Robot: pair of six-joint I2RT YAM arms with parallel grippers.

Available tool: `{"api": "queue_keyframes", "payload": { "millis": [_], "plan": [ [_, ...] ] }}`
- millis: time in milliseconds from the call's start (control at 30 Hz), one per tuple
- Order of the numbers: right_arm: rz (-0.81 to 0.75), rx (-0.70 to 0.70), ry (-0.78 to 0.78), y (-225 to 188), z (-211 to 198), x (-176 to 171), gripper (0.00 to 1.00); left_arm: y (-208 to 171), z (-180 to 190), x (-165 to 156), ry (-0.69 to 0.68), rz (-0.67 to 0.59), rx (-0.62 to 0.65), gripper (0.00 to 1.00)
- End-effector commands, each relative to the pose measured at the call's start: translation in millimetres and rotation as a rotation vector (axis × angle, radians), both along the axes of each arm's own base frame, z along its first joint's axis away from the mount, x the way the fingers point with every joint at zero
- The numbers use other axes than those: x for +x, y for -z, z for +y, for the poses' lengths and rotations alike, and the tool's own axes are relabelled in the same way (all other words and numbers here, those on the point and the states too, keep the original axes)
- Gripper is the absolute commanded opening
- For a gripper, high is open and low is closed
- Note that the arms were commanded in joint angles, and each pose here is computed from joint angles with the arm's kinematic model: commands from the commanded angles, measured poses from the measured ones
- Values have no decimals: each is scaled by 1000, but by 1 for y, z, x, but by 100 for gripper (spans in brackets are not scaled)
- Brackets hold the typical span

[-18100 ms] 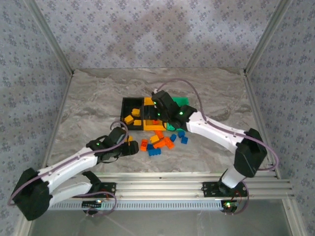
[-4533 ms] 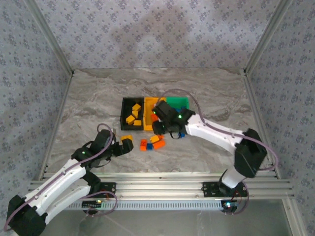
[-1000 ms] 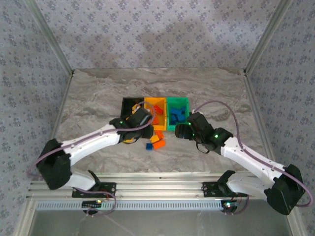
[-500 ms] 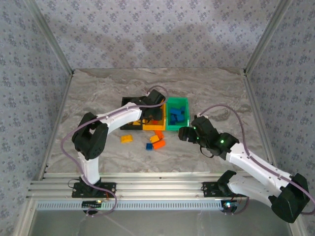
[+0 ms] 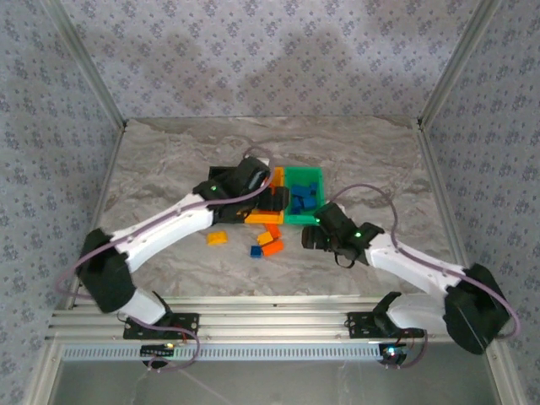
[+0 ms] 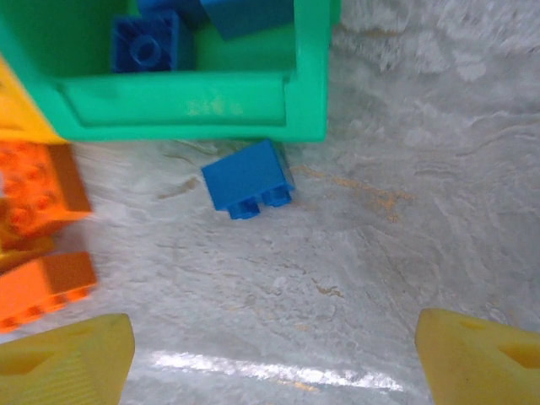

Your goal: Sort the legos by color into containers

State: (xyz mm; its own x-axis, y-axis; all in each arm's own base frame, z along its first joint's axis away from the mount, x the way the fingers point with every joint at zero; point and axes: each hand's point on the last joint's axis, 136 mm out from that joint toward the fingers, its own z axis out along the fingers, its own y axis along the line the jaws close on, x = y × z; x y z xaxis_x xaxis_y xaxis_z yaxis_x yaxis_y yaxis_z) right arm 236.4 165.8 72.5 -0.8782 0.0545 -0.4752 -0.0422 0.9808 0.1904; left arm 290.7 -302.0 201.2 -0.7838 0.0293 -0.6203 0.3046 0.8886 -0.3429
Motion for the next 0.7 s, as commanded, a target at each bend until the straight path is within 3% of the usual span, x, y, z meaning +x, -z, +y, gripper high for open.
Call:
{"api": "queue_keyframes", "payload": {
  "millis": [0, 300, 667],
  "plan": [
    [-22, -17, -23, 1, 13, 19, 88, 23, 16, -28, -1, 66, 7, 91],
    [35, -84, -22, 28, 21, 52, 80, 68, 78, -77, -97, 148, 24, 97],
    [54, -128, -6, 39, 19, 81, 74, 89, 102, -90, -142, 169, 43, 98]
  ]
}}
